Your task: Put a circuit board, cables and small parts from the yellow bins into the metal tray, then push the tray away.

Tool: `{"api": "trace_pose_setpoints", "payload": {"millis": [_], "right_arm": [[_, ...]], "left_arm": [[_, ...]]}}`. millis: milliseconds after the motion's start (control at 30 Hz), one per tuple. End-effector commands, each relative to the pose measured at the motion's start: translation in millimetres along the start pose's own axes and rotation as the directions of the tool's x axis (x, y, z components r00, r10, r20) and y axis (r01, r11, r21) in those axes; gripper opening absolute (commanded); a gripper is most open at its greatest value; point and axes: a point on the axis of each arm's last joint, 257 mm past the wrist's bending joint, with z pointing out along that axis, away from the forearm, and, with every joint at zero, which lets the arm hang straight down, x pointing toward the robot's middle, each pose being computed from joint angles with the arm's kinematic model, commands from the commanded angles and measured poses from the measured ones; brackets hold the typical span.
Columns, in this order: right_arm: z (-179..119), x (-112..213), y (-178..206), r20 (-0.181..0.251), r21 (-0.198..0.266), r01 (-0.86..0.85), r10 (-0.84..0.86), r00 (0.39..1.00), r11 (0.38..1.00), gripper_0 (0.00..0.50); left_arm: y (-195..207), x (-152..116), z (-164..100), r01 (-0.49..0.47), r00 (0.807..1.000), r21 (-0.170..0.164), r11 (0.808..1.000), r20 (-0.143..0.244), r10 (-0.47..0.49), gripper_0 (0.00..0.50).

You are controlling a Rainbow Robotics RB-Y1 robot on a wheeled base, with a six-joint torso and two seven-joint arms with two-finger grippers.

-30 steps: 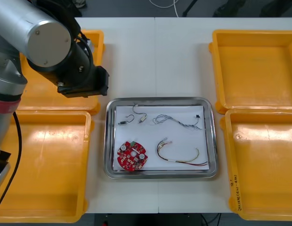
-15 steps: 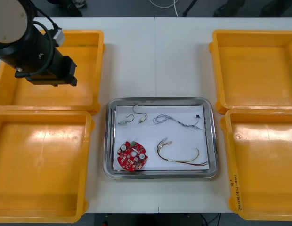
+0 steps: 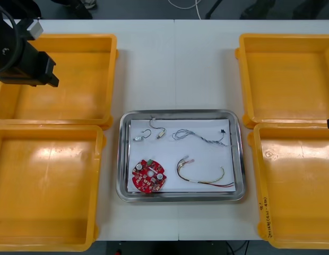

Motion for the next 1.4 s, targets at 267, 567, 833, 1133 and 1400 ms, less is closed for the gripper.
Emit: {"api": "trace_pose_setpoints", "payload": {"millis": [267,567,833,1133,1400], "right_arm": [[-8.6,-17.5,68.4,-0.003,-0.049,0.237,-0.237,0.971,0.970,0.500],[3.7,-10.8,124.2,-0.018,-0.129,0.364,-0.369,0.929,0.923,0.500],[8.1,1.4,172.1,-0.016,-0.157,0.521,-0.530,0.848,0.839,0.500],[8.9,24.1,218.0,0.002,-0.185,0.682,-0.694,0.720,0.708,0.500],[16.2,54.9,231.1,-0.014,-0.154,0.805,-0.816,0.578,0.573,0.500]], "left_arm": [[38.1,13.7,-34.6,-0.005,0.996,-0.061,0.998,0.089,0.010,0.500],[45.7,42.5,-34.1,0.017,0.996,-0.062,0.998,0.091,-0.011,0.500],[49.6,64.4,-32.6,0.036,0.996,-0.069,0.997,0.086,-0.030,0.500],[57.1,79.4,-33.7,0.046,0.996,-0.095,0.994,0.082,-0.038,0.500],[64.4,86.5,-33.1,0.054,0.997,-0.116,0.992,0.069,-0.046,0.500]]}}
